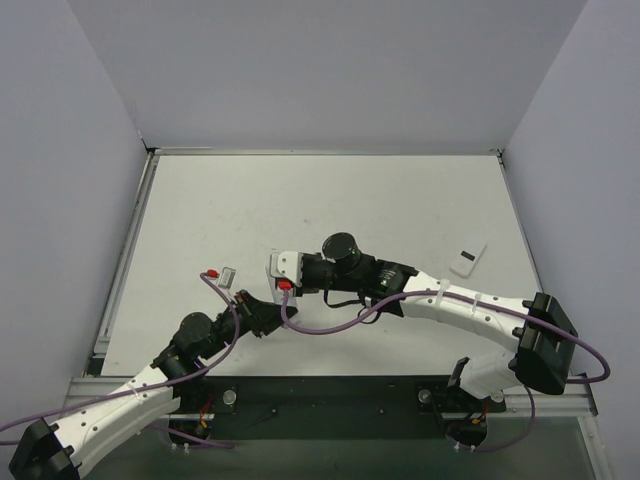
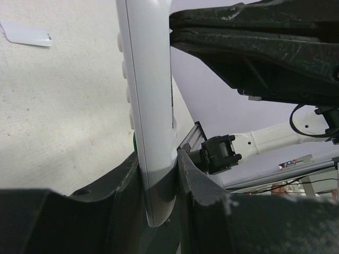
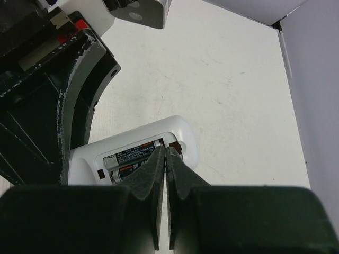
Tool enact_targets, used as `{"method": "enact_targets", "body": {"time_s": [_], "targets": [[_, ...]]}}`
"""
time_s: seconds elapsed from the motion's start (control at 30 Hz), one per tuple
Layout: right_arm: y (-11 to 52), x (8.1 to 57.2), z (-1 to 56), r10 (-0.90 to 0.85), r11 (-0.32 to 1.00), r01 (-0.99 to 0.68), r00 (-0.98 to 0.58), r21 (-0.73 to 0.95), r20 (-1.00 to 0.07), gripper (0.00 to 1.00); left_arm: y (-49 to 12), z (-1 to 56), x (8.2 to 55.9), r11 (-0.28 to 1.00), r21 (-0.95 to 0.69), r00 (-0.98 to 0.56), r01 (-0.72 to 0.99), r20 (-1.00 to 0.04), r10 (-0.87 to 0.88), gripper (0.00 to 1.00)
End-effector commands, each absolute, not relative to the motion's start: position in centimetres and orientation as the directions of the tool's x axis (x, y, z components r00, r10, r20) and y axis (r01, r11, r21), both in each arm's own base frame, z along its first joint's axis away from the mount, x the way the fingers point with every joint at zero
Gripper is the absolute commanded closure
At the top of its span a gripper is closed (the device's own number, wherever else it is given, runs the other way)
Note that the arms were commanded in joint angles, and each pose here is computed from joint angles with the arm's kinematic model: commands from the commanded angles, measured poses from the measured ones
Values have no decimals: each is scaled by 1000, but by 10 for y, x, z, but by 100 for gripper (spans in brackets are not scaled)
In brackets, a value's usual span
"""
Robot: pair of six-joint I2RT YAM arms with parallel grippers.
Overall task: Load the batteries into the remote control
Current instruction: Adjust the battery in the remote control.
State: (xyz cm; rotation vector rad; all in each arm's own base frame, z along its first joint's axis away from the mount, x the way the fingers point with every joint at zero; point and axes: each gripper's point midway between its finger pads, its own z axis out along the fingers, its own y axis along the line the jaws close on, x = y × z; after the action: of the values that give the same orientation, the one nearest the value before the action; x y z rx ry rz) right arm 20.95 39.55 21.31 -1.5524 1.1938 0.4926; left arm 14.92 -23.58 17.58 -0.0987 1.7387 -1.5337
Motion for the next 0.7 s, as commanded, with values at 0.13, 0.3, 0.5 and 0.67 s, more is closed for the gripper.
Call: {"method": "enact_targets", "body": {"time_s": [0.13,0.3,0.5,0.67], "targets": [[377,188,143,-495,24,-982,152,-189,-855,100,-227,288,120,19,-680,-517,733,-574,-635,100],[371,201,142,-471,91,-975,136,-201,-871,97,-225,292,117,10,-669,-509,743,-575,-640,100],[370,206,155,-440,135,-958,170,-252,-882,89,-225,289,119,18,-679,-513,734,-572,-640,100],[377,194,184,-402,114,-947,233,-301,-886,86,-230,273,128,53,-725,-543,687,-559,-626,100]]}}
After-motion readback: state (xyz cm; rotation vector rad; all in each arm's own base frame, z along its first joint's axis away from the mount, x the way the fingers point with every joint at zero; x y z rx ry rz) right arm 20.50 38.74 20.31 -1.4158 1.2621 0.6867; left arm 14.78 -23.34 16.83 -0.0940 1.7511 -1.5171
